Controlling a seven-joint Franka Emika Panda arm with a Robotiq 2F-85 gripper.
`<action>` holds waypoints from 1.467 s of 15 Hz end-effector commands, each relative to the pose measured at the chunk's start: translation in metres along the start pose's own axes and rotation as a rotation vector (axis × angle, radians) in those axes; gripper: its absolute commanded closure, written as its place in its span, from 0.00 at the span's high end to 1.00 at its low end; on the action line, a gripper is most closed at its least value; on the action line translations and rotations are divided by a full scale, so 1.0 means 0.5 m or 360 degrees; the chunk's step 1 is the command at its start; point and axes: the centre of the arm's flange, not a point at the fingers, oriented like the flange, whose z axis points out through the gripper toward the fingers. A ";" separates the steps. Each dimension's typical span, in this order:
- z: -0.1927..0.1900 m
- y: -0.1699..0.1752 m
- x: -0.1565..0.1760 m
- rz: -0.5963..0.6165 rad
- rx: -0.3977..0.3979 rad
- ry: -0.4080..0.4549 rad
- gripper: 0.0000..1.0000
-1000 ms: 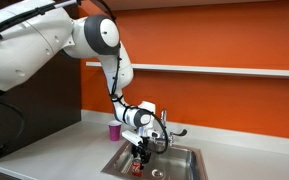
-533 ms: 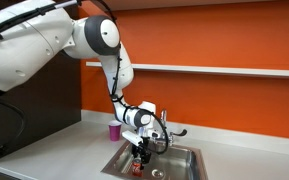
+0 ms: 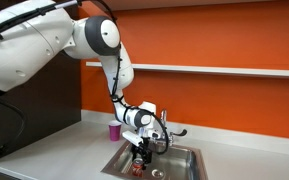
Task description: Put the can in the sink
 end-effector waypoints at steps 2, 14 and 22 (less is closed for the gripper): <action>-0.016 0.009 0.000 -0.0007 0.0048 -0.0013 1.00; -0.082 0.024 -0.057 0.0015 0.0041 0.0026 1.00; -0.163 0.033 -0.106 0.0020 0.0047 0.0083 1.00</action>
